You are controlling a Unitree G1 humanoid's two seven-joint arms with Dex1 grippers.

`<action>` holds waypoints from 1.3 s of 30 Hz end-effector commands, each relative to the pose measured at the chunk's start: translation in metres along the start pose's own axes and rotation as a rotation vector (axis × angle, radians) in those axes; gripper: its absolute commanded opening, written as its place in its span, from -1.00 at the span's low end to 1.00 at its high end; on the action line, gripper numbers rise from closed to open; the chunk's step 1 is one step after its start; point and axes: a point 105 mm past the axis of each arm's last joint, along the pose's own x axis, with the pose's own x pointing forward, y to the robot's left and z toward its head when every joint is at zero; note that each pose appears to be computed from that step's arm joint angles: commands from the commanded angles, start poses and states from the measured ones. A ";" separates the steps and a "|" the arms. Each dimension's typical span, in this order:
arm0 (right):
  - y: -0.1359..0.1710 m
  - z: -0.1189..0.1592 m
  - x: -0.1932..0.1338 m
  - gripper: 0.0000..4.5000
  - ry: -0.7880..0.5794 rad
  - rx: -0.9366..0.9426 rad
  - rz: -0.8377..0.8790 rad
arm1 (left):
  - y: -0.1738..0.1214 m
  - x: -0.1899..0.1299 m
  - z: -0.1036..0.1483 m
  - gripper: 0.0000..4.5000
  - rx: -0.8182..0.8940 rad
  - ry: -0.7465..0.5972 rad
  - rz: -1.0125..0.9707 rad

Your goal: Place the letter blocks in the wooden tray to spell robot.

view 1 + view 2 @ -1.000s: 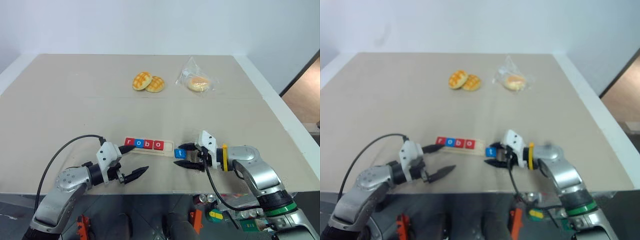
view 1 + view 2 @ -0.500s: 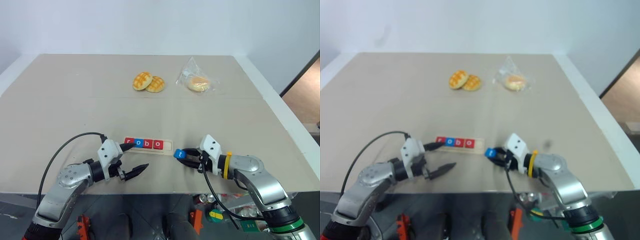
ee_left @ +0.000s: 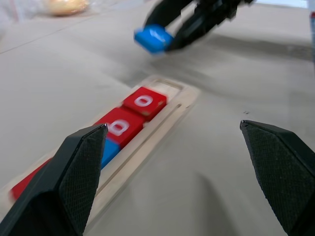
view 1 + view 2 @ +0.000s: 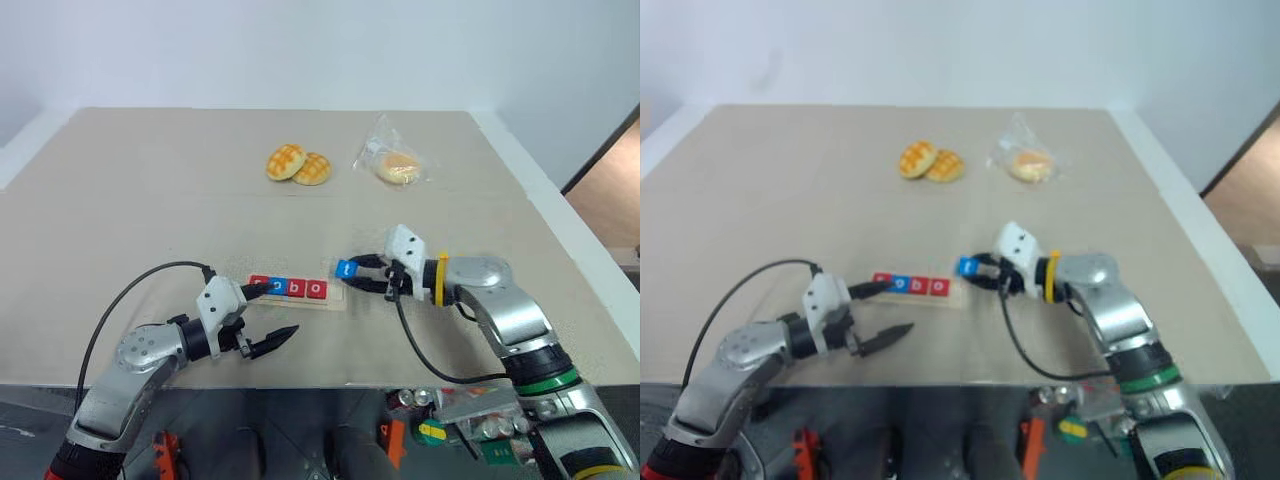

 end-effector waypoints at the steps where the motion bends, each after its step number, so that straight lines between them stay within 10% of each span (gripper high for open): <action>1: 0.000 0.000 0.003 -0.45 0.011 -0.060 0.050 | -0.002 -0.002 0.009 1.00 0.027 -0.027 0.004; 39: 0.012 0.003 0.023 -0.45 0.007 -0.099 0.176 | -0.007 -0.003 0.011 1.00 0.015 -0.041 0.033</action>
